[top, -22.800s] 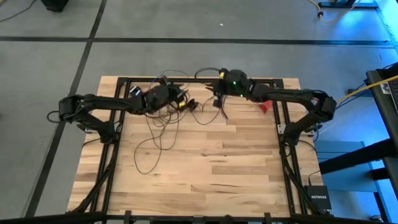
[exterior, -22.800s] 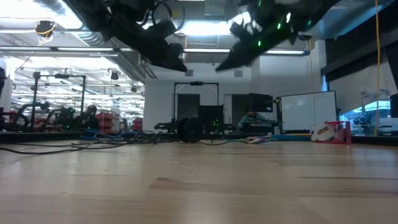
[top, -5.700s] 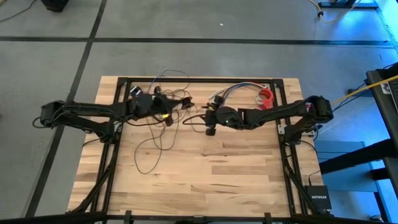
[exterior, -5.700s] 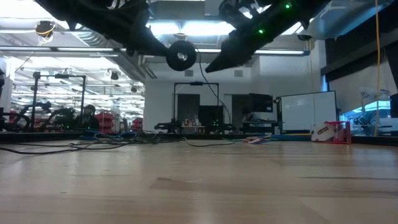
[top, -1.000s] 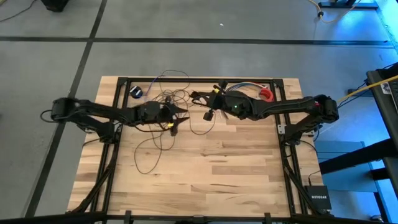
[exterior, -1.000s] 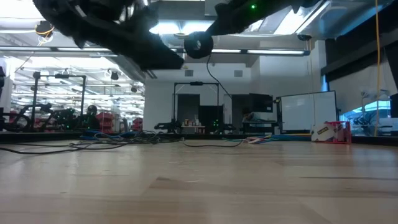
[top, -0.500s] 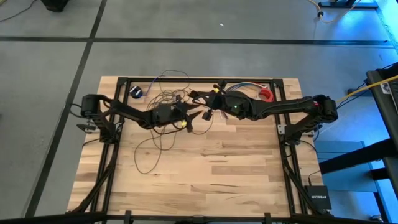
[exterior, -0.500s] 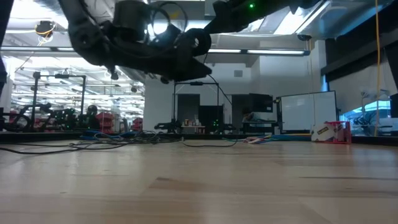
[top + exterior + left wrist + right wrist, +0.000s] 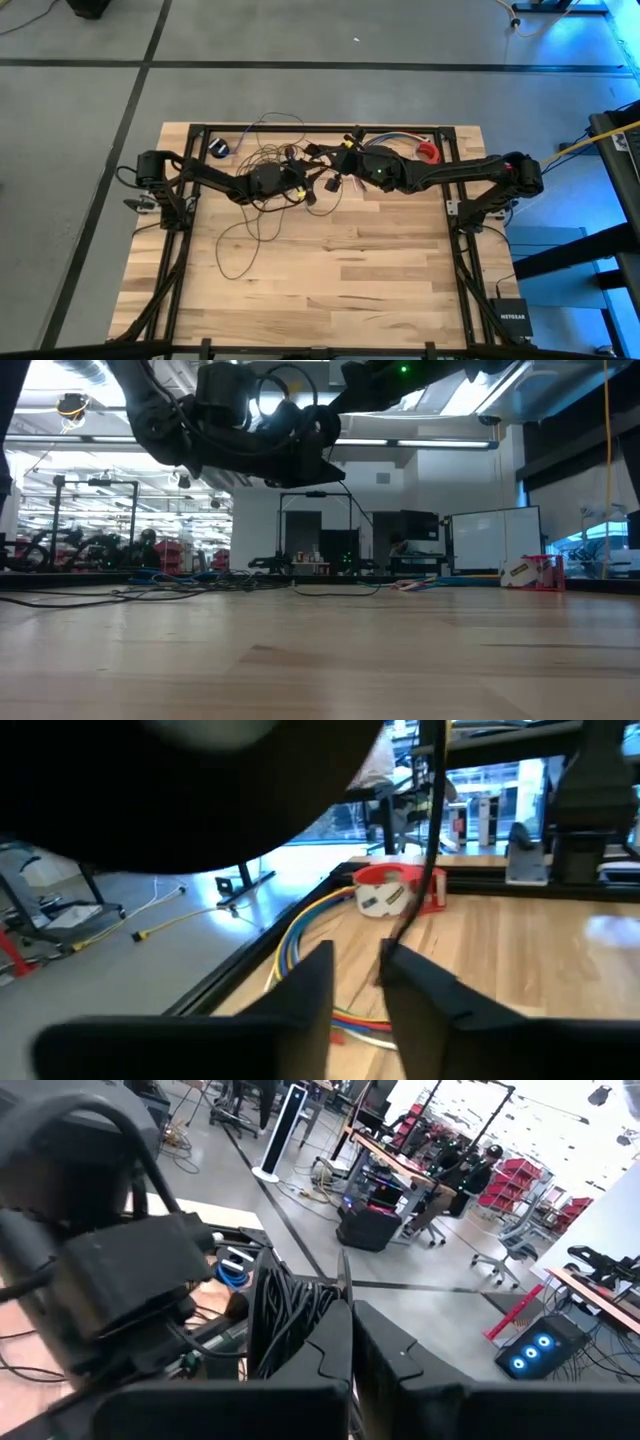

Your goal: Coiling cords

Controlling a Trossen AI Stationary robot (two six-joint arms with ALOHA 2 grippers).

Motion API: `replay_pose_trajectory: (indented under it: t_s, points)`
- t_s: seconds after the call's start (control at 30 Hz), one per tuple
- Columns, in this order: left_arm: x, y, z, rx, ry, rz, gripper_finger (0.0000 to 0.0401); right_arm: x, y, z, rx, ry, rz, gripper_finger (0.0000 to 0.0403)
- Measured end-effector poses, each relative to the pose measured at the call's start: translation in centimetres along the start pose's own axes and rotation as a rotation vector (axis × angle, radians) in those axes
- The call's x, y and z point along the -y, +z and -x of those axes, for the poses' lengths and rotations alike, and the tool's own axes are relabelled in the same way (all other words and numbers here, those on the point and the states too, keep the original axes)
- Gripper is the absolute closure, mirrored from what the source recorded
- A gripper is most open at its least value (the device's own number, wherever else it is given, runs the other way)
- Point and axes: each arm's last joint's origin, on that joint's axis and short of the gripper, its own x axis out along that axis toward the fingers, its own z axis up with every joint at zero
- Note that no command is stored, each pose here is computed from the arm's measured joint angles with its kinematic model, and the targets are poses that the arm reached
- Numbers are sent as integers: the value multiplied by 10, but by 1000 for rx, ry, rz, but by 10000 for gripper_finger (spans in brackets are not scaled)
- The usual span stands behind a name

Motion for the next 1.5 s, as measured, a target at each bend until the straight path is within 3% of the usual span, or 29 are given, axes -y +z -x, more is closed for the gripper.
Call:
replay_pose_trajectory:
  t_s: [0.1,0.17,0.3,0.6,0.77,1.0,1.1,1.3,1.5]
  points:
    - [-1,-2,0,-19,2,-16,380,0,0,0,-4,6,2,400]
    - [-1,-4,0,-42,-3,-37,394,-1,-2,0,-15,15,9,400]
    - [-1,-11,0,-108,2,-76,385,-2,-5,0,-42,27,22,398]
    - [-13,-22,4,-302,168,-247,396,-3,-8,0,-74,39,38,399]
    - [-19,-15,10,-343,201,-312,399,-4,-9,0,-83,43,46,400]
    - [-25,3,21,-352,198,-319,399,-4,-12,1,-124,13,62,398]
    - [-26,7,26,-366,179,-259,399,-3,-13,1,-129,3,64,400]
    - [-18,7,27,-351,-78,-11,373,-3,-12,1,-125,2,62,399]
    - [-9,-6,16,-314,-106,85,308,-2,-10,0,-104,-5,64,399]
